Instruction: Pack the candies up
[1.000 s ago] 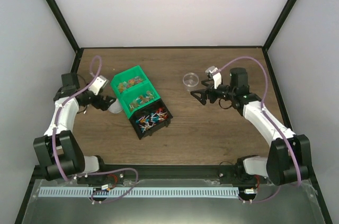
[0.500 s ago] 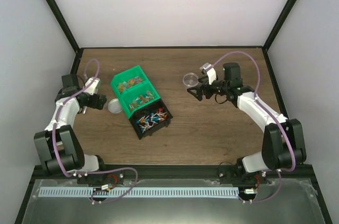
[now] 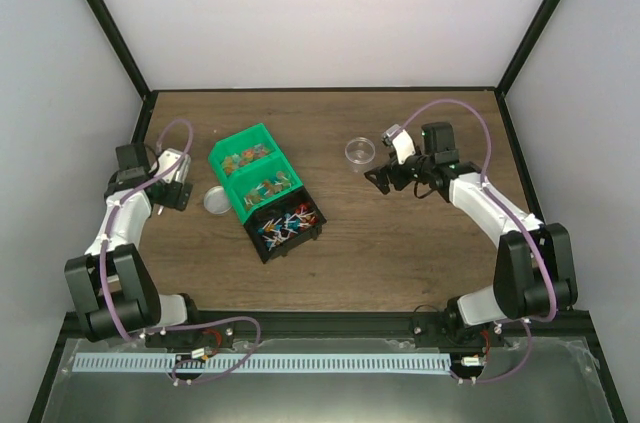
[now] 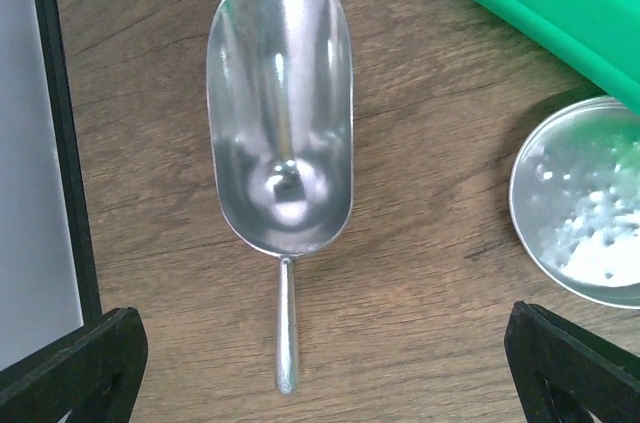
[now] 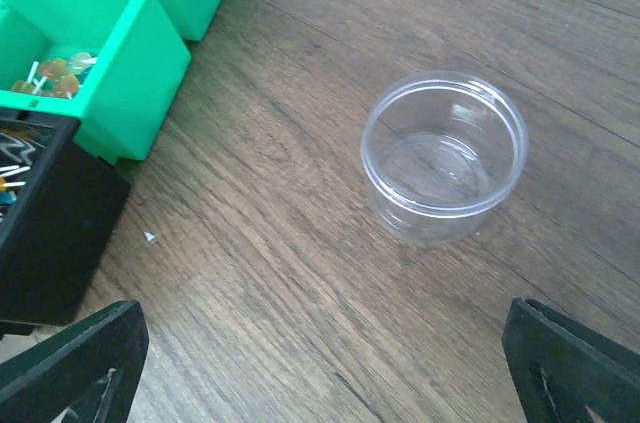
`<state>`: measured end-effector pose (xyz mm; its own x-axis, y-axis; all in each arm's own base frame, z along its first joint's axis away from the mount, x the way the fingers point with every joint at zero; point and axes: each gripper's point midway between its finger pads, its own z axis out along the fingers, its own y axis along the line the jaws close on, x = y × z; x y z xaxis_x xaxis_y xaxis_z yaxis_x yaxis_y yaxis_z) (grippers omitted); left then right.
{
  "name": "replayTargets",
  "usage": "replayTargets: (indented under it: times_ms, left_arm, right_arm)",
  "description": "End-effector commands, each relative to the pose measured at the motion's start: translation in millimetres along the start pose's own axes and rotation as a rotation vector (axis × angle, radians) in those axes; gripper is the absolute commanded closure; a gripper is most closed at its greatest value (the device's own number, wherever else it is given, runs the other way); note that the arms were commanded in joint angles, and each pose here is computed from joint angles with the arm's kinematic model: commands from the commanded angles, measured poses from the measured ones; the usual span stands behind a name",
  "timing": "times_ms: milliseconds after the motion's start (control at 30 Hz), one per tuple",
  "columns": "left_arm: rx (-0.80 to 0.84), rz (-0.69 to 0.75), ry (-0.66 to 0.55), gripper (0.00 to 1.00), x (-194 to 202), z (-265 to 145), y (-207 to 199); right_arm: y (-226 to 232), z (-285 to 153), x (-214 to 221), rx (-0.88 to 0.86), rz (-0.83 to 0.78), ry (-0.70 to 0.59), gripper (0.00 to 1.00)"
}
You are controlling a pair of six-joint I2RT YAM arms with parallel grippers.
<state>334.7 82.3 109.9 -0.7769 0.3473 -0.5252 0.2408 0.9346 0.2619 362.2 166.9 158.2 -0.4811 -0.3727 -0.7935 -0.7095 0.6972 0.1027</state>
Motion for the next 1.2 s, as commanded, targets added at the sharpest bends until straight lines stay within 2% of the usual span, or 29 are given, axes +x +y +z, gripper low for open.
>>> replayTargets:
  times_ms: [0, 100, 333, 533, 867, 1000, 1167]
  left_arm:
    - [0.027, 0.038, -0.002, 0.00, 1, -4, -5]
    - [0.103, -0.001, -0.021, 0.00, 2, -7, -11]
    - [0.209, -0.084, -0.100, 0.01, 32, -8, -10]
    - [0.317, -0.156, -0.143, 0.11, 52, 14, -2]
    - [0.259, -0.104, -0.203, 0.24, 66, 52, -1]
    - [0.215, -0.097, -0.224, 0.25, 72, 60, 9]
    - [0.280, -0.101, -0.243, 0.25, 82, 63, 5]
  right_arm:
    - [-11, -5, 2, 0.040, -0.010, 0.009, 0.00]
    - [-8, -6, 0, 0.024, 0.002, 0.002, 0.00]
    - [-4, -14, -19, 0.008, 0.007, -0.050, 0.00]
    - [5, -21, -42, -0.053, 0.018, -0.108, 0.00]
    - [24, -30, -63, -0.158, 0.040, -0.193, 0.00]
    - [32, -34, -71, -0.209, 0.044, -0.221, 0.00]
    - [39, -39, -76, -0.235, 0.043, -0.235, 0.00]
